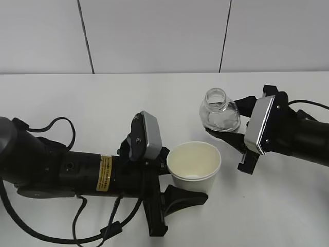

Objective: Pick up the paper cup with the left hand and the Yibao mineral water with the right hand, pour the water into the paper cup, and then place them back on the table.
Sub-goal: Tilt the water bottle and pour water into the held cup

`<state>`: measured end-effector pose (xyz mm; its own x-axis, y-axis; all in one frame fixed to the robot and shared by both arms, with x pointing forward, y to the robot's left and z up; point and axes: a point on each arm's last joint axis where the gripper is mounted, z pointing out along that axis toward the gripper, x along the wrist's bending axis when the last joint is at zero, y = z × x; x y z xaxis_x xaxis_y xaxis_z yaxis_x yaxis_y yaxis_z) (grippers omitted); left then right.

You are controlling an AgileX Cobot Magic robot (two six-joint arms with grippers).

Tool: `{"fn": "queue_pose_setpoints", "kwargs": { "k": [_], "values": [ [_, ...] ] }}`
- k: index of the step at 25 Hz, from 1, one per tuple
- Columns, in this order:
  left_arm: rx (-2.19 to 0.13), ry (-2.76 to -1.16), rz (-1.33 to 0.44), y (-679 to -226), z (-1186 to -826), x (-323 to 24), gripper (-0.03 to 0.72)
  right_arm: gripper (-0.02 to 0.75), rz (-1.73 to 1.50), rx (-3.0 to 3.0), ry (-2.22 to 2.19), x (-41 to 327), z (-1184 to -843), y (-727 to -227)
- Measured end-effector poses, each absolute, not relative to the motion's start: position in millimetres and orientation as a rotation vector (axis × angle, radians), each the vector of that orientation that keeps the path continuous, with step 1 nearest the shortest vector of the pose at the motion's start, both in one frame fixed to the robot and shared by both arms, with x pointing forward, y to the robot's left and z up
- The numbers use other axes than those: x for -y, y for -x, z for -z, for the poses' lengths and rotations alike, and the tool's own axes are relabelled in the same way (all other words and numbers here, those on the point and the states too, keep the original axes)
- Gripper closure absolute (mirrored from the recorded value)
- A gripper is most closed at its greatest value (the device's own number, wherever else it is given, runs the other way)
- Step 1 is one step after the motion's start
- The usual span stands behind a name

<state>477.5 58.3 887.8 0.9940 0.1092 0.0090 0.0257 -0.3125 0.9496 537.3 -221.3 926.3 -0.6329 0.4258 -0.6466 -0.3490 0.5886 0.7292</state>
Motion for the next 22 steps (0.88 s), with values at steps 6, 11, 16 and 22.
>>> {"fn": "queue_pose_setpoints", "kwargs": {
  "k": [6, 11, 16, 22],
  "values": [
    [-0.125, -1.918, -0.108, -483.0, -884.8, -57.7, 0.265, 0.356, -1.104, -1.917, 0.0, 220.9, -928.4, -537.6],
    [-0.14, -1.92, -0.111, -483.9, -883.6, -57.9, 0.265, 0.356, -1.065, -1.896, 0.059, 220.7, -930.5, -540.0],
    [-0.145, -1.918, -0.113, -484.3, -883.7, -57.9, 0.265, 0.356, -1.029, -1.884, 0.109, 220.7, -930.5, -540.0],
    [-0.171, -1.909, -0.122, -486.0, -884.3, -58.0, 0.265, 0.356, -1.003, -1.871, 0.124, 221.4, -930.9, -540.9]
  ]
}}
